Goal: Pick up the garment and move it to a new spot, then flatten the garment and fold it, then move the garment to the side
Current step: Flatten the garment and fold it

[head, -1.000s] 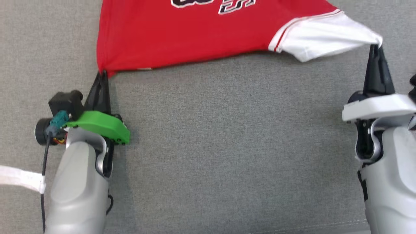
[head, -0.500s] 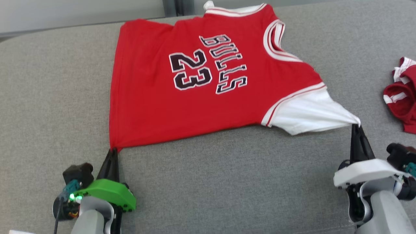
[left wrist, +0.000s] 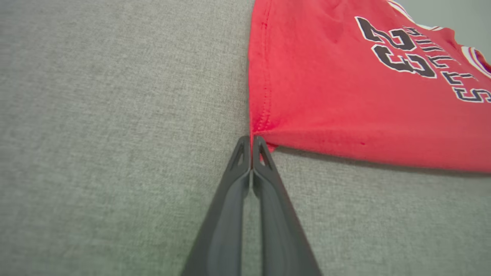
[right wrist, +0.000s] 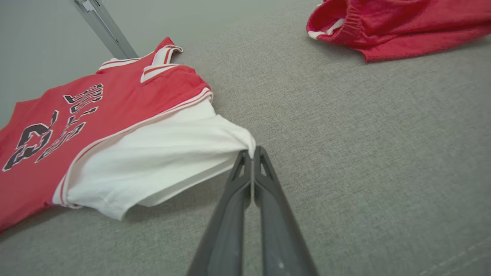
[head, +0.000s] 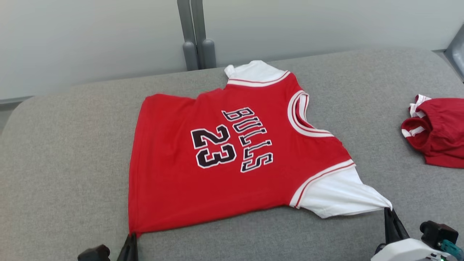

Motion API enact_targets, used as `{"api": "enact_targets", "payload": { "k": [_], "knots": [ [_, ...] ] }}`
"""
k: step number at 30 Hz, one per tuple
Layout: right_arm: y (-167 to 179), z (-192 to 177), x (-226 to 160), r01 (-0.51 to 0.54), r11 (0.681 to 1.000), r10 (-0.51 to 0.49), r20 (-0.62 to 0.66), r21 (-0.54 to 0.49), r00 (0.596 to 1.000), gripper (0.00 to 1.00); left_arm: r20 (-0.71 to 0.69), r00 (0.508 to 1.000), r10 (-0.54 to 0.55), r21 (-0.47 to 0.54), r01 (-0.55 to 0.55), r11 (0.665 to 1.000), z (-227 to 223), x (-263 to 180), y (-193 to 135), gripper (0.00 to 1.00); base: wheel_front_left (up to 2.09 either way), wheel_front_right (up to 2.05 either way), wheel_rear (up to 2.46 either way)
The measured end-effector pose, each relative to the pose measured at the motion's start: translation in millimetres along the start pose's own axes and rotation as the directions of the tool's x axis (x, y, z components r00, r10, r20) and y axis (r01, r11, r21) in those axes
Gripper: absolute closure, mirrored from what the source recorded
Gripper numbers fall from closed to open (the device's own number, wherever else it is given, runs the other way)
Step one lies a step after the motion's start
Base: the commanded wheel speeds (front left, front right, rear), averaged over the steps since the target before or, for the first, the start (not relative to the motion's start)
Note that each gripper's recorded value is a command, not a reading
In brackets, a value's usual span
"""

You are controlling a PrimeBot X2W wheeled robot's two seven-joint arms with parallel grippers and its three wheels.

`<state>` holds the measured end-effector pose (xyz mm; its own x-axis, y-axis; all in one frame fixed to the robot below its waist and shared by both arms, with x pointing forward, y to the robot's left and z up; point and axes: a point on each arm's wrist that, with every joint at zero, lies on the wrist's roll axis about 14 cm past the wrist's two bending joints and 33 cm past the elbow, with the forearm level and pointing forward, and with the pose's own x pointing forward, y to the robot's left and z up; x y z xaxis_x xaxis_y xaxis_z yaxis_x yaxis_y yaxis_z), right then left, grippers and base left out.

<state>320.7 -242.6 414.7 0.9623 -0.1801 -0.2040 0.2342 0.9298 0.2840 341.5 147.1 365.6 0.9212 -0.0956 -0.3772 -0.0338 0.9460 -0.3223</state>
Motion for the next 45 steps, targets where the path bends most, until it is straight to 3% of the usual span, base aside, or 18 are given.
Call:
{"api": "enact_targets", "payload": {
  "k": [8,15,24,33,45],
  "knots": [
    [-11,-6,-26,0.02,0.999,-0.02,0.001,0.028,1.0,1.0,0.003,0.999,-0.053,0.034,0.053,0.998,-6,-18,-15,1.0,0.0,0.0,0.0],
    [3,12,-16,-0.021,0.999,0.018,0.055,0.046,0.998,1.0,0.08,0.994,-0.074,0.031,0.072,0.997,16,-17,-22,1.0,0.0,0.0,0.0],
    [44,54,32,-0.12,0.993,0.115,0.151,0.02,0.982,1.0,0.179,0.972,-0.15,0.053,0.143,0.988,61,10,-49,1.0,0.0,0.0,0.0],
    [77,98,93,-0.174,0.983,0.184,0.226,-0.063,0.957,1.0,0.26,0.953,-0.156,0.063,0.144,0.988,105,49,-60,1.0,0.0,0.0,0.0],
    [93,98,158,-0.171,0.975,0.197,0.201,-0.14,0.96,1.0,0.234,0.965,-0.114,0.072,0.1,0.992,109,95,-47,1.0,0.0,0.0,0.0]
  ]
}}
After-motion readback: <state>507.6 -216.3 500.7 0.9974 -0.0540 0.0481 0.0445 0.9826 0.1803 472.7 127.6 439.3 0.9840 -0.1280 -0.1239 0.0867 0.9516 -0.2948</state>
